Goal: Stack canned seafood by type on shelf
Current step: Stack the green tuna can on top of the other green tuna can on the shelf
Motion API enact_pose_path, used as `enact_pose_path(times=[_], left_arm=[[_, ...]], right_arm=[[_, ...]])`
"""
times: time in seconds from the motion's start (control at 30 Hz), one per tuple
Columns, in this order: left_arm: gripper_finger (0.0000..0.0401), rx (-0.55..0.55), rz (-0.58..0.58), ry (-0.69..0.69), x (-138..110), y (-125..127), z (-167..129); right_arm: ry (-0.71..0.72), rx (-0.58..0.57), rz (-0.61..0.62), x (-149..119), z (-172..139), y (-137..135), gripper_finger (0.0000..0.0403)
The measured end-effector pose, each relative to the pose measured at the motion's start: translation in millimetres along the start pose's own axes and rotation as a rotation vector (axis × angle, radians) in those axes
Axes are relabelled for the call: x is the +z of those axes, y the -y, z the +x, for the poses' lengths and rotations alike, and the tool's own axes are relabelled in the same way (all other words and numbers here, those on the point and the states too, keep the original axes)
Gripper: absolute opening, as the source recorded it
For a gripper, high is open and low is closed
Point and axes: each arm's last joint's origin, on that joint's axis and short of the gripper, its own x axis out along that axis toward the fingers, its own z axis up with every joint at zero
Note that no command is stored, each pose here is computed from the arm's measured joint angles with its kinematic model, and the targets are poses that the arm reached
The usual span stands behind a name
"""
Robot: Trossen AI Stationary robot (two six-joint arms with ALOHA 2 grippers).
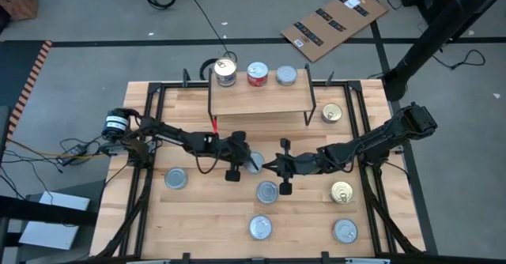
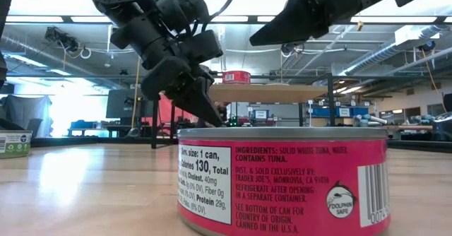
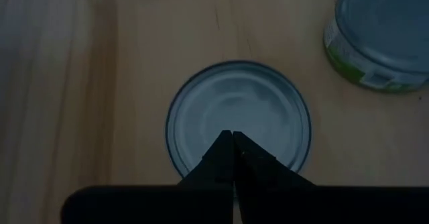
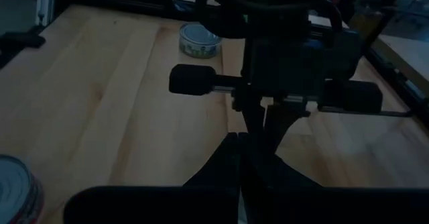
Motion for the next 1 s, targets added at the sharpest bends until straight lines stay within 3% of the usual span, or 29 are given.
enact_pose_path(times=[0.37,1.0], left_arm=[[0.0002,-0.009,0.006,-0.059,-6,1,0],[0.0003,0.006,0.026,-0.047,-2,7,-9]], right_arm=[[-0.007,0.0,0.036,-1,0,0,0.0009],[-0.169,-0.049,0.138,-17,2,12,0.0009]])
